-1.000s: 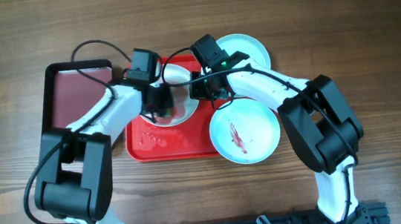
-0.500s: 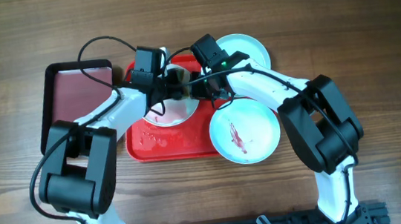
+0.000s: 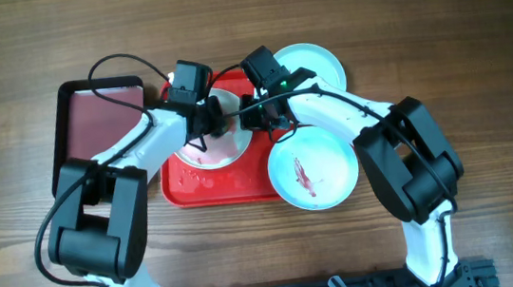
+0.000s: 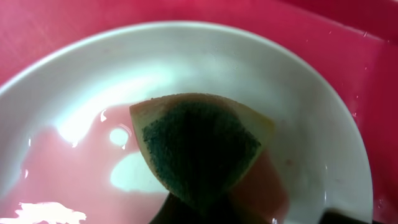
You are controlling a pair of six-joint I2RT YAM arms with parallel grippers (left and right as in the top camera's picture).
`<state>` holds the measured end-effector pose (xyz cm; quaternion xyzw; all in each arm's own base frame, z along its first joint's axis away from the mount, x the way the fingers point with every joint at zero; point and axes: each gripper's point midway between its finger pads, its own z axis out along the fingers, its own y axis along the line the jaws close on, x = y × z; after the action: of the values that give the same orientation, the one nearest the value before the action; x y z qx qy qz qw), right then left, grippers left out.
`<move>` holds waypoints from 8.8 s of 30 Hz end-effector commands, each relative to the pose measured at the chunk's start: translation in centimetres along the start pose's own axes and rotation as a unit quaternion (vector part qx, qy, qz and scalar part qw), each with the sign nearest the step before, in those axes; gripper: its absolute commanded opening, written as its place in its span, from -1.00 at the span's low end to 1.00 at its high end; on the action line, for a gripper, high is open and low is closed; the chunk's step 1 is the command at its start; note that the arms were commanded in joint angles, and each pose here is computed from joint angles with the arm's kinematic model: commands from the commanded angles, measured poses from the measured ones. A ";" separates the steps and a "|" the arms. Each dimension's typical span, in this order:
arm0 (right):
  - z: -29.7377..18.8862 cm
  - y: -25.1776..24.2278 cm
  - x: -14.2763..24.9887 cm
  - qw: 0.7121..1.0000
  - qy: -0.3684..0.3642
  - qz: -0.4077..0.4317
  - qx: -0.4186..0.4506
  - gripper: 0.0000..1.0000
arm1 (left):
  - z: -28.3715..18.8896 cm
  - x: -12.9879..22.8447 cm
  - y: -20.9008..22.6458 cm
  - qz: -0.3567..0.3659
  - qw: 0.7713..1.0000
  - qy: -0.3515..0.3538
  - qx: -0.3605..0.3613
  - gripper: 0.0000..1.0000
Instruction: Clean dirty plates on tray and stack at the side
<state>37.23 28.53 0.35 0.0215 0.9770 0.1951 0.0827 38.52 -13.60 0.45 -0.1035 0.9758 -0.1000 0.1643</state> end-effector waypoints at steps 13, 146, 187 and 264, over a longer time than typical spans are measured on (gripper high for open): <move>0.0 -0.8 0.1 1.000 -0.001 0.003 0.012 -0.91 | 1.4 -0.4 -1.0 0.025 0.999 -0.017 0.039 -0.92; -4.5 0.9 2.6 0.994 -0.062 -0.057 0.073 -0.67 | -14.8 -7.0 12.1 -0.147 0.981 0.080 -0.097 -0.92; 2.0 0.9 -0.9 0.992 -0.065 -0.104 -0.012 -0.82 | -14.7 -7.1 11.9 -0.148 0.982 0.078 -0.091 -0.92; 1.7 -2.3 -0.7 0.998 -0.045 0.049 0.023 -0.91 | 0.2 -4.1 6.5 0.068 0.968 -0.133 -0.200 -0.92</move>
<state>39.13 28.34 0.24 0.0745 0.9668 0.2035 0.1355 41.09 -9.25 1.34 -0.0465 0.9608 0.0569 0.2672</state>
